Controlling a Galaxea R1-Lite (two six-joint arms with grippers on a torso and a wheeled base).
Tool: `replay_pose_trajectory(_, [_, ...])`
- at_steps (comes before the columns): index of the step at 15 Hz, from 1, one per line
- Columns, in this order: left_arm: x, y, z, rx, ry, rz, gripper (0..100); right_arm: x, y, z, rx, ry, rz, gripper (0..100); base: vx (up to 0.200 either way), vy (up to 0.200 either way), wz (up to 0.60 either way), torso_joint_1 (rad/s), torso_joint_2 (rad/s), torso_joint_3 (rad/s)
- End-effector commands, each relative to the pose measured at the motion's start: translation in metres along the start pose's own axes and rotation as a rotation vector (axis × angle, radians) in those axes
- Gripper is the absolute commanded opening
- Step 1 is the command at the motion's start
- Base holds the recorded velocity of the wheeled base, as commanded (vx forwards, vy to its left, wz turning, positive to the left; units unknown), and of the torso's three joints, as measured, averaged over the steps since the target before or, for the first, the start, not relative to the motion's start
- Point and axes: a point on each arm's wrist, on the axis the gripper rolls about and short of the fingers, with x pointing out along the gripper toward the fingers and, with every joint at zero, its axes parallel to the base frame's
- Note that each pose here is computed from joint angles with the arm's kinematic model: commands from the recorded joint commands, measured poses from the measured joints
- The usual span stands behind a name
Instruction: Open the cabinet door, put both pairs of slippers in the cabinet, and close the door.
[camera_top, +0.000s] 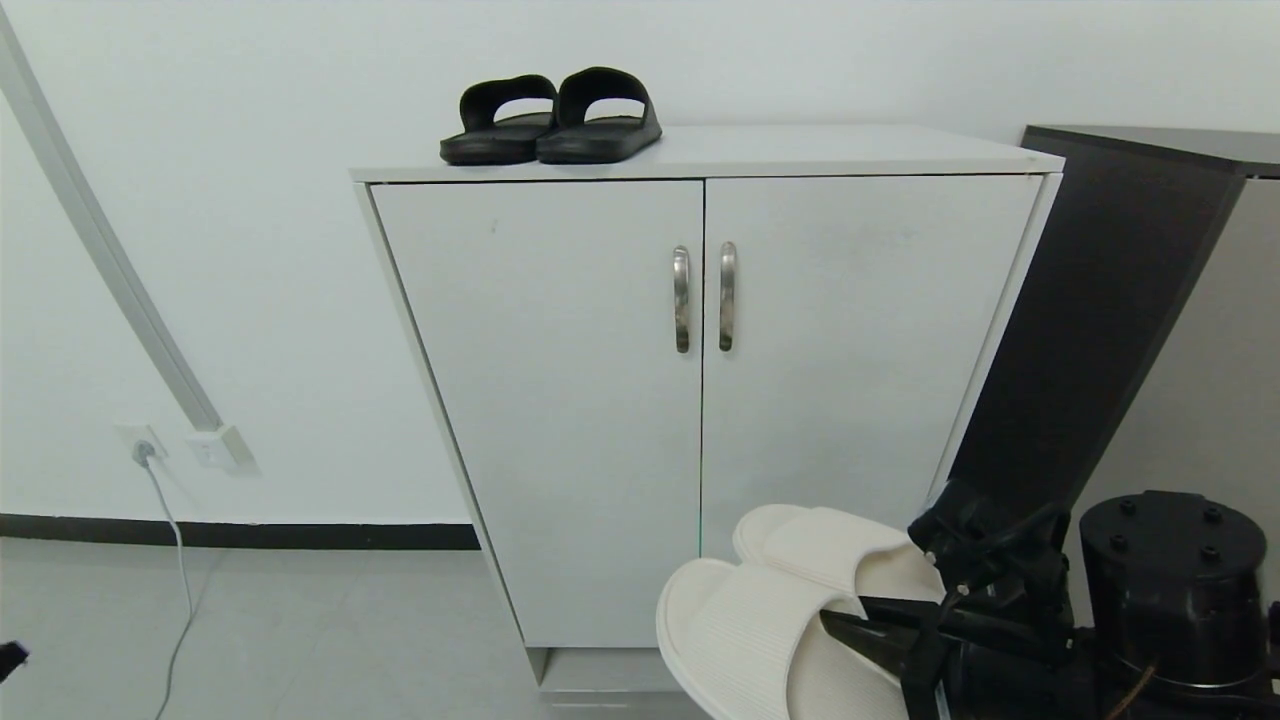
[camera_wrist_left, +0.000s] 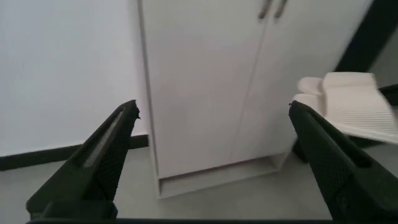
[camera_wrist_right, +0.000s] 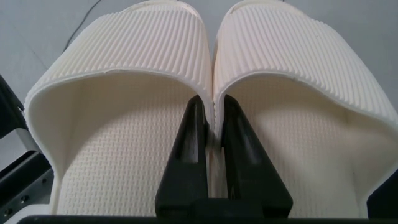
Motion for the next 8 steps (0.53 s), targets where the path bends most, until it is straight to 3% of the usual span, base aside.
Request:
replay_pose_trajectory(1, [0.061, 0.01, 0.019, -0.041, 0.125, -0.206, 100, 0.0, 0.001, -0.001, -0.007, 0.002, 0.004, 0, 0.0, 0.0, 0.0, 0.0, 0.0, 0.0])
replay_pose_trajectory(5, [0.132, 0.002, 0.038, -0.018, 0.102, -0.378, 100, 0.0, 0.001, -0.001, -0.01, 0.002, 0.001, 0, 0.0, 0.0, 0.0, 0.0, 0.0, 0.0])
replay_pose_trajectory(7, [0.168, -0.013, 0.054, 0.001, 0.053, -0.45, 100, 0.0, 0.001, -0.001, -0.01, 0.005, 0.001, 0, 0.0, 0.0, 0.0, 0.0, 0.0, 0.0])
replay_pose_trajectory(8, [0.187, -0.03, 0.069, 0.011, 0.022, -0.5, 100, 0.001, 0.001, -0.001, -0.008, 0.007, 0.001, 0, 0.0, 0.0, 0.0, 0.0, 0.0, 0.0])
